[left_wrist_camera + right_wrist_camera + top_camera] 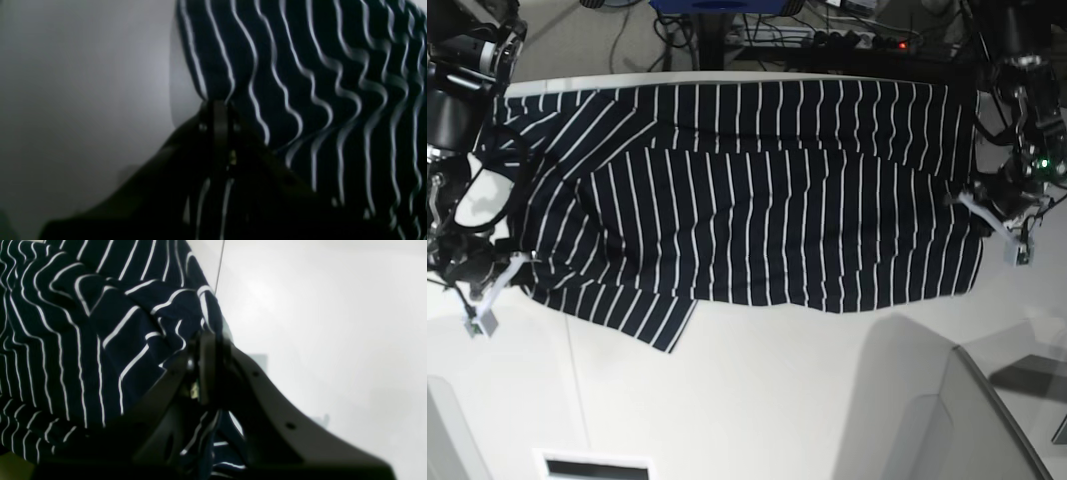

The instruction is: Layout the t-shirt on the table in an organized manner, then fold the t-shirt properly

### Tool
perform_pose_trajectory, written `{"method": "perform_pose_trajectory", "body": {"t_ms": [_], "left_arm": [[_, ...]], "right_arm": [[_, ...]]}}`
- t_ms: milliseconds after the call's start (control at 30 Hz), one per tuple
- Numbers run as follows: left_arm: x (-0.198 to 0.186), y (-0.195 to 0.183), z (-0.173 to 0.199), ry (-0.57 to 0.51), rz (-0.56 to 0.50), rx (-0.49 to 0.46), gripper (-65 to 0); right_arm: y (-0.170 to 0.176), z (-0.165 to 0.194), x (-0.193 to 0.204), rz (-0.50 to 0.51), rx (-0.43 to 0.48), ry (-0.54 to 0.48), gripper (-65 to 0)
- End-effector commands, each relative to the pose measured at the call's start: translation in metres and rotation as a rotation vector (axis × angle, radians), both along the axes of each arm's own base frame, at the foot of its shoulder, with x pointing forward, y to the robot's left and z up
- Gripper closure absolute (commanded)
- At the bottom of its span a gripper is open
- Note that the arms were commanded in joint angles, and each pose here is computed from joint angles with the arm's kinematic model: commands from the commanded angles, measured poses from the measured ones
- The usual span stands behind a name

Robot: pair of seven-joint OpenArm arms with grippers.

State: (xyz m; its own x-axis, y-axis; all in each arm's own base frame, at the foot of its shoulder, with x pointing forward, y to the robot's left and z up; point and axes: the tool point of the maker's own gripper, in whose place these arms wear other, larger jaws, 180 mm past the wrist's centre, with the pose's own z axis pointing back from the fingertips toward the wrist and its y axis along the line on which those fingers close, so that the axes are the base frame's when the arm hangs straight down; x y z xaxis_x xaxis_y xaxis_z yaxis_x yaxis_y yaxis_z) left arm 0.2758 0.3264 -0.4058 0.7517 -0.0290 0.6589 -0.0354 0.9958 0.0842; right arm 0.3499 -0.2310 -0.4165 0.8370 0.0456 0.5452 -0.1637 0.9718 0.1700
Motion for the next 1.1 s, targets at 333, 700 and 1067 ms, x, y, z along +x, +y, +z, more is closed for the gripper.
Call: {"method": "perform_pose_trajectory", "body": {"t_ms": [333,700,1067], "left_arm": [[-0.037,-0.005,-0.011,0.097,-0.016,0.02,-6.9],[-0.029,0.052,0.048,-0.065,0.191,0.061,-55.5],[0.028,0.078,-0.014,-0.117,0.297,-0.194,-42.6]], "right_arm": [[-0.005,0.015,0.012,-0.002,-0.007,-0.051,-0.6],[-0.007,0.011,0.007,-0.002,-0.013,-0.041,-0.6],[-0.009,0.011,0.007,-0.002,-0.016,-0.041,-0.6]]}}
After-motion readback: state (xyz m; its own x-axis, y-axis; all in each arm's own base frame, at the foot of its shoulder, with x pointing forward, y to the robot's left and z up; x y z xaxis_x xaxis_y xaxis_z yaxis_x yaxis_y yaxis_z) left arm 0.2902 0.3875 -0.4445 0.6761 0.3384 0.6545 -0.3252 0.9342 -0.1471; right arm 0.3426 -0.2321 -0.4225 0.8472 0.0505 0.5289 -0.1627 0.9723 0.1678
